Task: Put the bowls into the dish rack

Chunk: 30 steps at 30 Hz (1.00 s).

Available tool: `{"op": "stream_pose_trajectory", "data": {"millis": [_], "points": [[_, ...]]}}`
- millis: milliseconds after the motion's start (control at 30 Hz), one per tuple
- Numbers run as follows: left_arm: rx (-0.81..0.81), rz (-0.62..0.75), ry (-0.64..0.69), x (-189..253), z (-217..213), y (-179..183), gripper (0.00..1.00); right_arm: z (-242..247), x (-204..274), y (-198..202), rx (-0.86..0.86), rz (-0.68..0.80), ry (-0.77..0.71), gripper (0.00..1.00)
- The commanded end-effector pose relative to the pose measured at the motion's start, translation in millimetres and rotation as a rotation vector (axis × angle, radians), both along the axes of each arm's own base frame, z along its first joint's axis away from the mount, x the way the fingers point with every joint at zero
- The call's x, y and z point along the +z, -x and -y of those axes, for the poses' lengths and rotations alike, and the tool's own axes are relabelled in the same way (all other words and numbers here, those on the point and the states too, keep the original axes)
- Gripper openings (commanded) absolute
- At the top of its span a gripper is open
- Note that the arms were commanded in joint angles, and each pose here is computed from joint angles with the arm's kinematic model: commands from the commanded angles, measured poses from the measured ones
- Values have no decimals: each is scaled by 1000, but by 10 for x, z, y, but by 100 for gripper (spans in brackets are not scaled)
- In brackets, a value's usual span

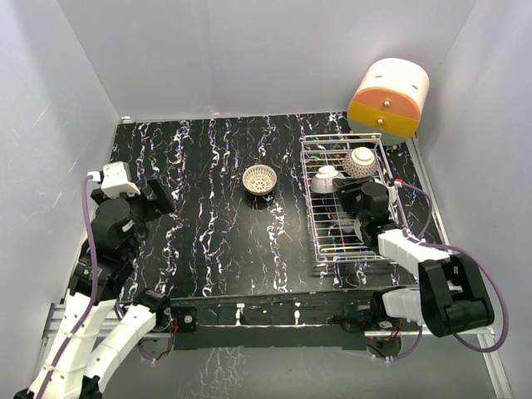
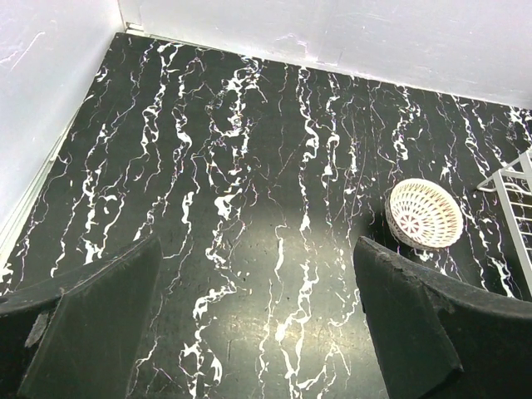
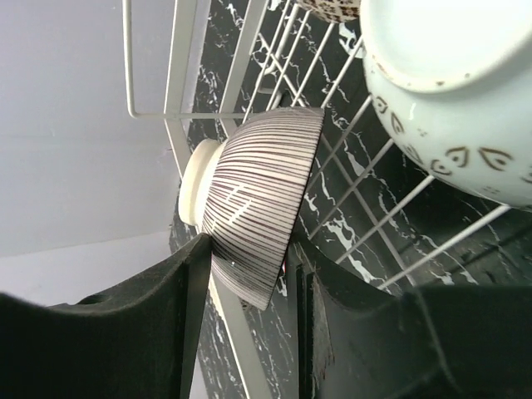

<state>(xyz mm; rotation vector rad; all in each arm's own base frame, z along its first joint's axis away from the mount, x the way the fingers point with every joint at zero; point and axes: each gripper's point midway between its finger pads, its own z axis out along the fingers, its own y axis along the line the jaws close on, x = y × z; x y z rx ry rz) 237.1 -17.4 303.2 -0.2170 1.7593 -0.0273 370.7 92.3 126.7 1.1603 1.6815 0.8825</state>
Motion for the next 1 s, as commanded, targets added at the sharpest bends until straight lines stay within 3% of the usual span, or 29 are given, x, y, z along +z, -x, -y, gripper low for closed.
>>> {"op": "stream_pose_trajectory", "data": {"millis": [0, 167, 333, 633, 767, 967], "points": [[-14, 15, 14, 15, 31, 2, 97, 165, -14, 63, -47, -25, 81, 42], [-15, 25, 18, 35, 26, 24, 97, 167, -47, 107, -36, -51, 99, 43], [-11, 23, 16, 8, 16, 31, 97, 147, -98, 146, -9, -84, 123, 70], [-14, 28, 17, 8, 15, 41, 97, 76, -43, 159, 39, -97, 128, 73], [-15, 35, 18, 28, 15, 42, 97, 70, 74, 123, 55, -98, 158, 85], [-16, 40, 18, 32, 15, 44, 97, 88, 152, 116, 68, -117, 202, 87]]}}
